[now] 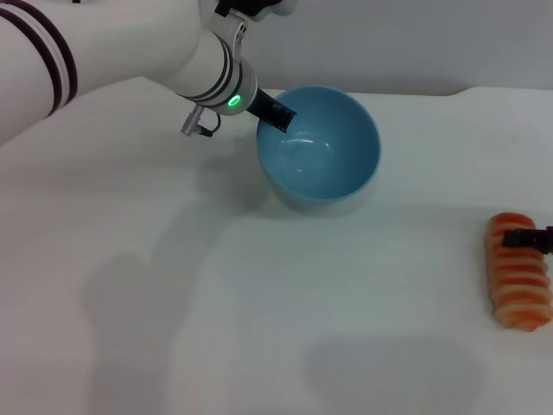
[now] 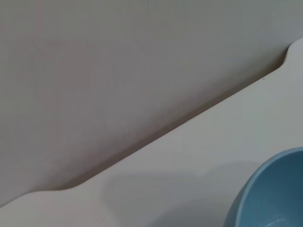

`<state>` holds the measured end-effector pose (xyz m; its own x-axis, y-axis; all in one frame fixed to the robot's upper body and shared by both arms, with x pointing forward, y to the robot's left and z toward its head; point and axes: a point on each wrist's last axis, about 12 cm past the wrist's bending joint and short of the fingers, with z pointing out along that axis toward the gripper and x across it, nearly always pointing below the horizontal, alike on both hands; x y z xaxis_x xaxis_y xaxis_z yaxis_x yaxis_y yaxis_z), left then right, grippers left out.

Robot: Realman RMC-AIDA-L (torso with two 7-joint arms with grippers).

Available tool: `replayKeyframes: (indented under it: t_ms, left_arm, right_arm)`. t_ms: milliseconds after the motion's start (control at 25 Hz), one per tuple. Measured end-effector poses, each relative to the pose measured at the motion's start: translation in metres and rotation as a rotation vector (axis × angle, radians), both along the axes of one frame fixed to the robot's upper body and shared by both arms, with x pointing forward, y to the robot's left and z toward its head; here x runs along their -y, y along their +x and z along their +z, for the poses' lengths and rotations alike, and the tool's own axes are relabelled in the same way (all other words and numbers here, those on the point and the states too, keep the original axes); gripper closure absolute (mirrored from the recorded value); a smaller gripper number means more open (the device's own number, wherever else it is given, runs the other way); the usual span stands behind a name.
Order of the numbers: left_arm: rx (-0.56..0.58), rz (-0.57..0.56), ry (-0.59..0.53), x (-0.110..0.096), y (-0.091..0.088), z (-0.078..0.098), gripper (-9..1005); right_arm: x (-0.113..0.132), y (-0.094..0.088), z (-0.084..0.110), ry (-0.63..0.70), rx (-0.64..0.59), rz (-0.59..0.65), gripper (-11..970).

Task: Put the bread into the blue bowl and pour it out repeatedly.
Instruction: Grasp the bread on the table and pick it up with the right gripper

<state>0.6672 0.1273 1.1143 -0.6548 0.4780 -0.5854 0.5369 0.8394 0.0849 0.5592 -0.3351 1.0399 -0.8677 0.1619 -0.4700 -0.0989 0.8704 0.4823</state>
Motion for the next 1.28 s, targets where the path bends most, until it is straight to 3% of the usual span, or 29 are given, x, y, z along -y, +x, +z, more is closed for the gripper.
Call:
replayKeyframes:
  t_ms: [400, 800, 1280]
  left_arm:
    - [0.004, -0.002, -0.001, 0.000, 0.000, 0.000, 997]
    - [0.004, -0.001, -0.002, -0.001, 0.000, 0.000, 998]
    - [-0.002, 0.007, -0.006, -0.003, -0.002, -0.003, 998]
  right_arm:
    - [-0.014, 0.008, -0.003, -0.034, -0.022, 0.050, 321]
    - [-0.016, 0.009, 0.001, -0.034, -0.013, 0.075, 440]
    - [-0.016, 0.011, 0.012, -0.017, 0.032, 0.108, 498]
